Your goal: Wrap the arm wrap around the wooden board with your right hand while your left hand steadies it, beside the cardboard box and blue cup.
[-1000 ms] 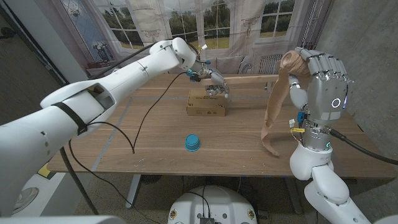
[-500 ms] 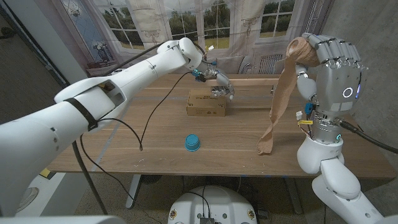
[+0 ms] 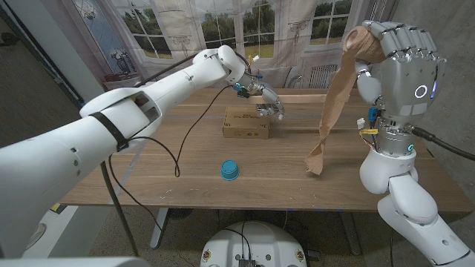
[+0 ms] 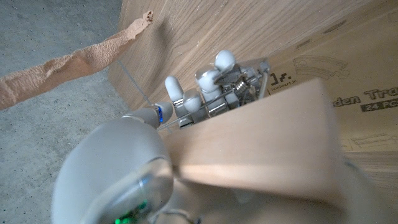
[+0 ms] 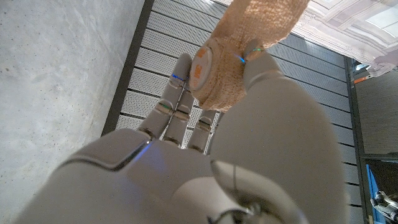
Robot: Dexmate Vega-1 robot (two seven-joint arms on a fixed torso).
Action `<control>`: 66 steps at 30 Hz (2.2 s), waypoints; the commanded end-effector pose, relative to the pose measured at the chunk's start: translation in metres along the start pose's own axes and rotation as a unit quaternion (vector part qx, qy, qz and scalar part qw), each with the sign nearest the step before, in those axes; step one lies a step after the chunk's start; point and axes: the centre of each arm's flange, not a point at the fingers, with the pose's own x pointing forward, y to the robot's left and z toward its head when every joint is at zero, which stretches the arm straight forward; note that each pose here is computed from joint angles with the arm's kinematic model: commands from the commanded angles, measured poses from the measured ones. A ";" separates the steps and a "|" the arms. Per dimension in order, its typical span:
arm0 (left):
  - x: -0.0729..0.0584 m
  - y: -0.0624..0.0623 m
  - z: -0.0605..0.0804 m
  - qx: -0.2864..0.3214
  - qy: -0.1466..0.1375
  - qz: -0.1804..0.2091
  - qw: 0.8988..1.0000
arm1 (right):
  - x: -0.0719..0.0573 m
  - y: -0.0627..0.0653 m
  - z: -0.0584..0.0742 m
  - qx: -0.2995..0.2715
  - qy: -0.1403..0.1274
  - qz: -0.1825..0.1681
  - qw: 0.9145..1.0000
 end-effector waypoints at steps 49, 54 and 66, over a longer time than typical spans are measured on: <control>0.022 -0.013 0.025 0.023 0.003 -0.062 0.998 | 0.106 0.070 -0.024 0.050 -0.025 0.044 0.997; 0.020 -0.015 0.027 0.027 -0.003 -0.066 0.997 | 0.107 0.079 -0.035 0.060 -0.003 0.062 0.996; 0.011 -0.016 0.026 0.030 -0.015 -0.068 0.997 | 0.113 0.092 -0.077 0.144 0.095 0.140 0.975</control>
